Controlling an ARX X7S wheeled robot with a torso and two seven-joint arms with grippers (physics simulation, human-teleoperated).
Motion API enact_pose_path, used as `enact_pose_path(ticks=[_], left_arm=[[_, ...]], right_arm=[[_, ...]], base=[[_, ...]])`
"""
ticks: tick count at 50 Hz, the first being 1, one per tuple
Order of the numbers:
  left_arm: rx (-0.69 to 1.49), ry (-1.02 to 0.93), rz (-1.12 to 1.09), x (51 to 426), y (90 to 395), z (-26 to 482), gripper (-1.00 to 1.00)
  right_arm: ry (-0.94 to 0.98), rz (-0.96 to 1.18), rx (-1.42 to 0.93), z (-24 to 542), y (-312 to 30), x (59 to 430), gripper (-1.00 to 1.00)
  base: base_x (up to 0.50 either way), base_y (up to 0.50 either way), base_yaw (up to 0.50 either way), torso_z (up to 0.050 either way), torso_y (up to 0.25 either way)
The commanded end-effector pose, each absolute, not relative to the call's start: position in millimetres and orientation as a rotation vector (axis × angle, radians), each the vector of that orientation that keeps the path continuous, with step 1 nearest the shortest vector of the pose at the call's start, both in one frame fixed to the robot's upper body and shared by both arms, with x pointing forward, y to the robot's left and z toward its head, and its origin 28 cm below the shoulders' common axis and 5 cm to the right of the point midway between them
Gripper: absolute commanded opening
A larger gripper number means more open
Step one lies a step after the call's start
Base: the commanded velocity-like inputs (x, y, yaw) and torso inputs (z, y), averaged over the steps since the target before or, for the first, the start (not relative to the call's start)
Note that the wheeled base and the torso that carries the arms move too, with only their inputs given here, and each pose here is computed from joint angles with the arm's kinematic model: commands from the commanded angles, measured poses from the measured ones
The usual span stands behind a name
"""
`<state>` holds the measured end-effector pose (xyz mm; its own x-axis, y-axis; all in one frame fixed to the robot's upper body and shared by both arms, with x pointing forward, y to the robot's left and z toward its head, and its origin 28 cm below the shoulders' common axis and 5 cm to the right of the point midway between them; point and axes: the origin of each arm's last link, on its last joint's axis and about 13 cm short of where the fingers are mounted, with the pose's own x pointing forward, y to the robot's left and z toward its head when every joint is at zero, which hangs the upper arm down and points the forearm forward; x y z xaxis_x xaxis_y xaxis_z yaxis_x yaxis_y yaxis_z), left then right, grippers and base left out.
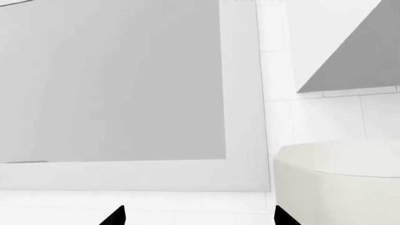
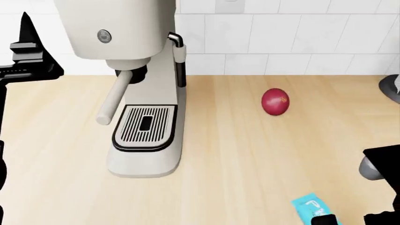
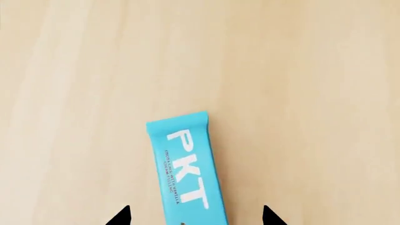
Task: Pick the bar and vinegar from the counter and place them in the cabinets closest to them.
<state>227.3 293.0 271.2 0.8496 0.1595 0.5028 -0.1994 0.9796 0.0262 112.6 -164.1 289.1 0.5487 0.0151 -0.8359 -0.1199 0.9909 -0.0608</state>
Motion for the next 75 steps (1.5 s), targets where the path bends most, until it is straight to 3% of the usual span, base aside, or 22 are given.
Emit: enact_pose_path(ticks=[1, 25, 26, 38, 50, 66, 75], left_arm=[[0.098, -0.419, 0.156, 226.4, 287.7, 247.7, 1.0], [0.105, -0.412, 0.156, 228.4, 287.3, 245.1, 1.0], [0.106, -0.412, 0.155, 228.5, 287.3, 244.8, 1.0], [0.107, -0.414, 0.151, 228.8, 286.3, 245.3, 1.0], [0.103, -0.421, 0.153, 229.6, 284.8, 246.7, 1.0], [0.104, -0.42, 0.15, 229.2, 284.9, 249.0, 1.0], [0.11, -0.428, 0.151, 226.8, 284.7, 252.6, 1.0]], right_arm=[[1.009, 0.093, -0.109, 269.4, -167.0, 115.1, 1.0], [1.086, 0.081, -0.128, 246.4, -167.8, 119.0, 1.0], [1.091, 0.077, -0.134, 246.0, -168.1, 118.6, -1.0], [1.061, 0.045, -0.177, 253.9, -167.9, 118.4, -1.0], [0.85, 0.041, -0.28, 301.5, -153.6, 116.5, -1.0], [0.479, 0.129, -0.483, 376.9, -108.9, 103.1, -1.0], [0.109, 0.211, -0.522, 411.3, -90.7, 90.3, -1.0]], base=[[0.0, 0.0, 0.0, 0.0, 0.0], [0.0, 0.0, 0.0, 0.0, -0.01], [0.0, 0.0, 0.0, 0.0, -0.011], [0.0, 0.0, 0.0, 0.0, -0.01], [0.0, 0.0, 0.0, 0.0, -0.01], [0.0, 0.0, 0.0, 0.0, -0.01], [0.0, 0.0, 0.0, 0.0, -0.008]])
